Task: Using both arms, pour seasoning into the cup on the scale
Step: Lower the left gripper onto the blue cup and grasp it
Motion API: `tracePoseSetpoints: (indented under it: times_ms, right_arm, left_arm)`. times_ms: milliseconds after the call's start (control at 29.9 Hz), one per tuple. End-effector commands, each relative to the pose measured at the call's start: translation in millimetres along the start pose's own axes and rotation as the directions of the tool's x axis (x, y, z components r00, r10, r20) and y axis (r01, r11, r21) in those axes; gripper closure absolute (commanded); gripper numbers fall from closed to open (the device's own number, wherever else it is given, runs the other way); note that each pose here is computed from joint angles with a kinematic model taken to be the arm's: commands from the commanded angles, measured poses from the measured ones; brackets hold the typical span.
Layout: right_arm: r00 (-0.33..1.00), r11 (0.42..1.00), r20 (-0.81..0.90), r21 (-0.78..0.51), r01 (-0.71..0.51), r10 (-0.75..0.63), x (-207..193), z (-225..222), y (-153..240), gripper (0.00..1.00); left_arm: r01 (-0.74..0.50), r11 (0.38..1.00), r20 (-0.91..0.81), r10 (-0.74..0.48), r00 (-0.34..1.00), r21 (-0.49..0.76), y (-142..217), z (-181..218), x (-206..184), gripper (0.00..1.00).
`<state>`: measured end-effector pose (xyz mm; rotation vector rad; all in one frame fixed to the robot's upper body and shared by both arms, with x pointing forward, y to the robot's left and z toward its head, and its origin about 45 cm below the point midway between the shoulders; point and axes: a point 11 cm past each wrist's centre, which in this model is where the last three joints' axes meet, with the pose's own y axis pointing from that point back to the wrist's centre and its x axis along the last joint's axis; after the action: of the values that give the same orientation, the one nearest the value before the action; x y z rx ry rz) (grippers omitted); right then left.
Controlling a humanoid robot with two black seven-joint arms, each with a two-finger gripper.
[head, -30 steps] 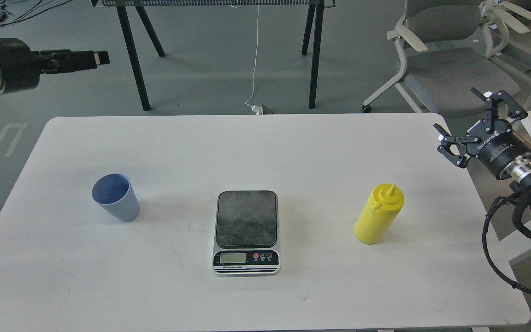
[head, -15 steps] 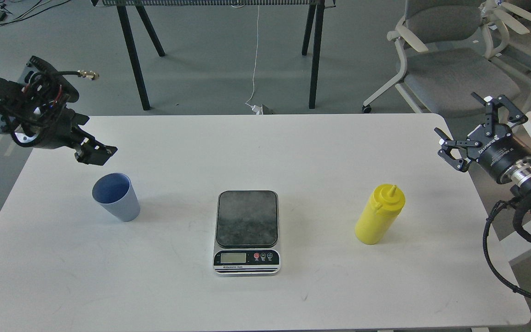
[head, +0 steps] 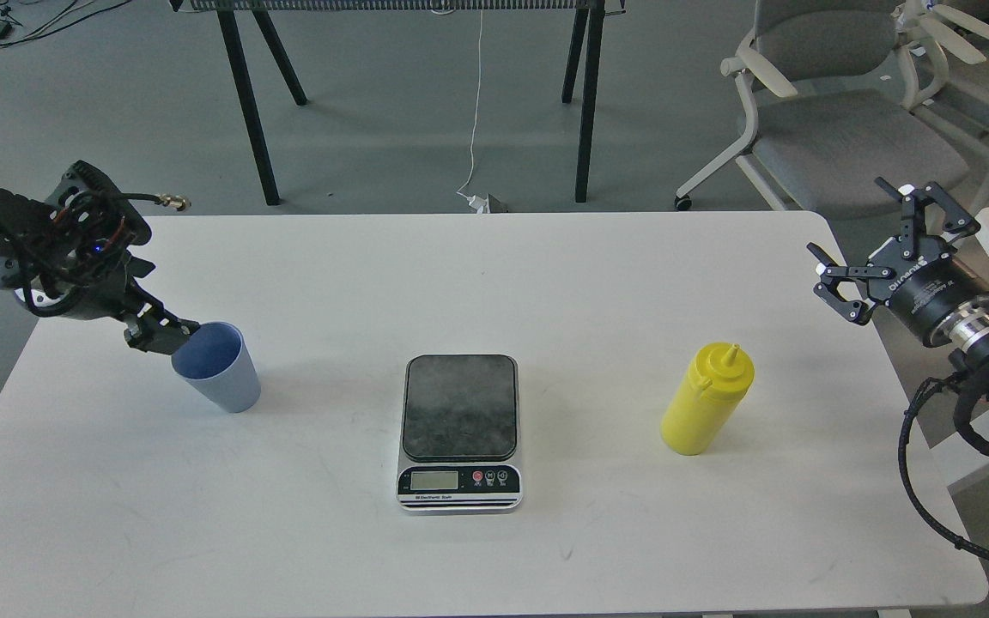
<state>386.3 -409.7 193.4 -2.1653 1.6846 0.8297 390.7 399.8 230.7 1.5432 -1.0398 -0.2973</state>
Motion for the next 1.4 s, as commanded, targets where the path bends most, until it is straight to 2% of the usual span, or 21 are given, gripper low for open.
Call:
tracePoseSetpoints:
  times_ms: [0,1003,1203,1371]
  right_arm:
    - [1.000,1.000,0.000,0.002,0.000,0.000,0,-1,0,0.02]
    - [1.000,1.000,0.002,0.000,-0.009,0.009,3,1,2,0.02]
    - [1.000,1.000,0.005,-0.004,-0.015,0.015,5,4,5,0.02]
    - [1.000,1.000,0.006,-0.006,-0.018,0.018,6,5,5,0.02]
  left_arm:
    - [-0.004,1.000,0.007,0.004,1.000,-0.008,-9,3,6,0.02]
    - [0.042,0.998,-0.015,-0.042,0.999,-0.042,-49,21,-10,0.07]
    - [0.034,0.999,-0.014,-0.035,0.999,-0.033,-55,20,-5,0.12]
    - [0.042,0.998,-0.015,-0.043,0.999,-0.042,-59,24,-9,0.21]
